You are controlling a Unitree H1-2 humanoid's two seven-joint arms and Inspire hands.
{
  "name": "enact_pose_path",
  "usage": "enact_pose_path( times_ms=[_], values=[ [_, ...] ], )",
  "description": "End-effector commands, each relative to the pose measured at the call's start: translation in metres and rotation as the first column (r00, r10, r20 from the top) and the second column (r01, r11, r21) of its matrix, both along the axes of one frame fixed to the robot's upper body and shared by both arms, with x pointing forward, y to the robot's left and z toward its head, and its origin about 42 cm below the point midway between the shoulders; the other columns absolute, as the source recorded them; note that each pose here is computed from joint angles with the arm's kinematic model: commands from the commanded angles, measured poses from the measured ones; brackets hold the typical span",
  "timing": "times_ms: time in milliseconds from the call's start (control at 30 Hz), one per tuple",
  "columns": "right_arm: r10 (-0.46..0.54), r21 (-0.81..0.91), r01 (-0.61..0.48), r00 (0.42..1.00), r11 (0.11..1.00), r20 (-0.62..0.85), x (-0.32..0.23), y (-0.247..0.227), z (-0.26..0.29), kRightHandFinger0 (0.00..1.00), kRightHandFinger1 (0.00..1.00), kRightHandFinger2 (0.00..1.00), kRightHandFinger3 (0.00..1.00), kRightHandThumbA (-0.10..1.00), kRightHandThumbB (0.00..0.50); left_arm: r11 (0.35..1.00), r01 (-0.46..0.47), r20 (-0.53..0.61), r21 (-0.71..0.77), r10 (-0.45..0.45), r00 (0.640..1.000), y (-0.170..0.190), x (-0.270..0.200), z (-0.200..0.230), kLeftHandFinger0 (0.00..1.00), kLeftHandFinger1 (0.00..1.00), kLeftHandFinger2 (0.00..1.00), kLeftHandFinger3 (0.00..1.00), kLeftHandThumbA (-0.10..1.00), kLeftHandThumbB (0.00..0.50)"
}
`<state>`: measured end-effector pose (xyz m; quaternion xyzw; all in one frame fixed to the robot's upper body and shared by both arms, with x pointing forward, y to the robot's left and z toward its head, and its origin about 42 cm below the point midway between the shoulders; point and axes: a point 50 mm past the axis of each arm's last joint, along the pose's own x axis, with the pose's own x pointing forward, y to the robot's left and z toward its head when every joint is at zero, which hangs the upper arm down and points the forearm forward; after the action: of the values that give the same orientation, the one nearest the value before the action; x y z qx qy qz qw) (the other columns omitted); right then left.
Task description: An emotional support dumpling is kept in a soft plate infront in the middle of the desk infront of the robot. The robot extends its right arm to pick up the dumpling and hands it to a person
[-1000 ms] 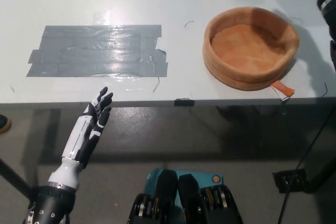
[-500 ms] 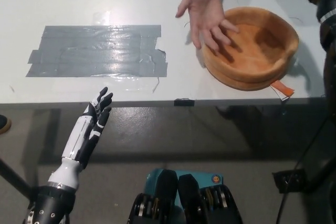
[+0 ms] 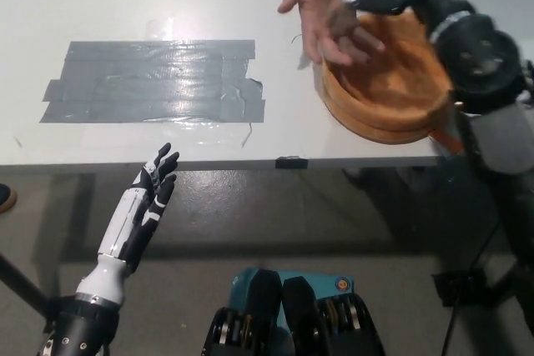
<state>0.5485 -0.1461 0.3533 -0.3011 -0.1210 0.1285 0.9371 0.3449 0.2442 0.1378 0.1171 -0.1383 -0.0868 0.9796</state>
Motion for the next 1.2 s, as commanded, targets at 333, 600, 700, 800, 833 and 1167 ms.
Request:
enact_pose_path(
  times_ms=[333,600,700,800,833,1167],
  values=[
    [-0.001,-0.181,0.016,0.996,0.983,0.084,0.032,0.028,0.011,0.00,0.34,0.72,0.85,-0.10,0.177,0.999,0.026,0.045,0.031,-0.027,0.999,0.001,0.002,0.013,1.00,1.00,1.00,1.00,0.91,0.369],
    [0.032,-0.323,-0.052,0.997,0.945,-0.067,0.033,0.023,0.005,1.00,1.00,1.00,1.00,0.62,0.436,0.999,0.031,0.049,0.033,-0.033,0.998,0.002,0.001,0.012,1.00,1.00,1.00,1.00,0.90,0.358],
    [0.030,-0.351,-0.045,0.998,0.935,-0.048,0.032,0.019,0.006,1.00,1.00,1.00,1.00,0.78,0.500,0.999,0.029,0.046,0.033,-0.031,0.998,0.002,0.001,0.011,1.00,1.00,1.00,1.00,0.90,0.359],
    [0.036,-0.313,-0.039,0.999,0.949,-0.014,0.029,0.017,0.013,1.00,1.00,1.00,1.00,0.83,0.500,0.999,0.028,0.045,0.031,-0.029,0.999,0.002,0.001,0.011,1.00,1.00,1.00,1.00,0.90,0.364],
    [0.033,-0.307,-0.031,0.999,0.951,0.002,0.028,0.017,0.015,1.00,1.00,1.00,1.00,0.89,0.500,0.999,0.029,0.046,0.029,-0.030,0.998,0.002,0.001,0.011,1.00,1.00,1.00,1.00,0.90,0.363],
    [-0.039,-0.049,0.058,0.947,0.997,0.320,0.000,-0.006,0.083,1.00,1.00,1.00,1.00,0.96,0.477,0.999,0.032,0.048,0.039,-0.034,0.998,0.002,0.001,0.012,1.00,1.00,1.00,1.00,0.90,0.360]
  ],
)
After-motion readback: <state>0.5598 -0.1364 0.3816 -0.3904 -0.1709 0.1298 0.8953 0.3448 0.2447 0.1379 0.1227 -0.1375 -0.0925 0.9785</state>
